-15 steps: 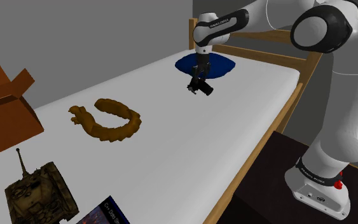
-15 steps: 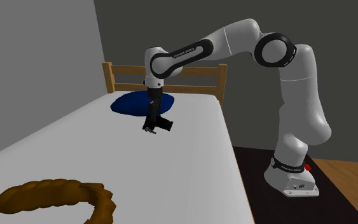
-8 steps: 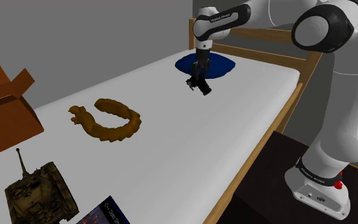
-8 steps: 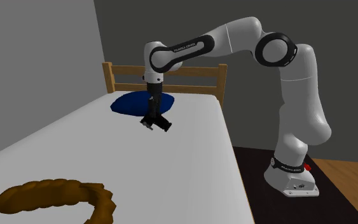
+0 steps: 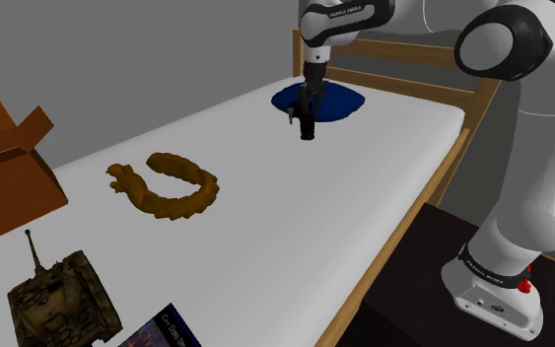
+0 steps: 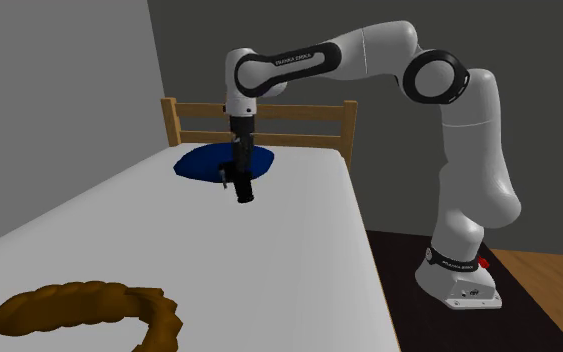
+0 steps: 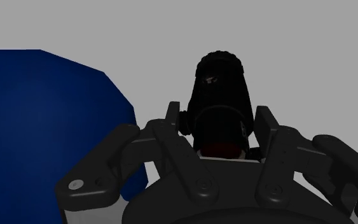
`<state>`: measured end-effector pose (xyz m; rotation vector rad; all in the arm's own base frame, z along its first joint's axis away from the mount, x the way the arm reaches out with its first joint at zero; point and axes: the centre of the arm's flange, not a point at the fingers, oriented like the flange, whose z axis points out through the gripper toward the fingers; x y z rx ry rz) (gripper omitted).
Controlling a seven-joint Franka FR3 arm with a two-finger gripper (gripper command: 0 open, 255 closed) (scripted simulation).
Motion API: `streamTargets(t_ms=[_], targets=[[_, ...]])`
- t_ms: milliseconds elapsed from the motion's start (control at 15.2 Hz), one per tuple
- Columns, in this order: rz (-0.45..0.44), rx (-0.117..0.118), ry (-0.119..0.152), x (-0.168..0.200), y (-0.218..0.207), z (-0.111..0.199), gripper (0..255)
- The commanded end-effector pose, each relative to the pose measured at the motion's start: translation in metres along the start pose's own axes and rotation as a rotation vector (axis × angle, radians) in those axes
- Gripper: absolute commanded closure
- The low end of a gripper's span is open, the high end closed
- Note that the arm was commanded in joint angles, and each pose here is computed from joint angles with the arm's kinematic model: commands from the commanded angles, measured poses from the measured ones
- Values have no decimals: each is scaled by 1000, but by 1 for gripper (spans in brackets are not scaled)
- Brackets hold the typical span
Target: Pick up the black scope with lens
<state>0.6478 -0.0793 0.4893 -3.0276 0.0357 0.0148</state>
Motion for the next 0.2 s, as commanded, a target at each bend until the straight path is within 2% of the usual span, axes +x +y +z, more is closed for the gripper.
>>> streamTargets(t_ms=[0,132], targets=[[0,0,0,-1,-1,-11,255],[0,0,0,-1,-1,-12,255]])
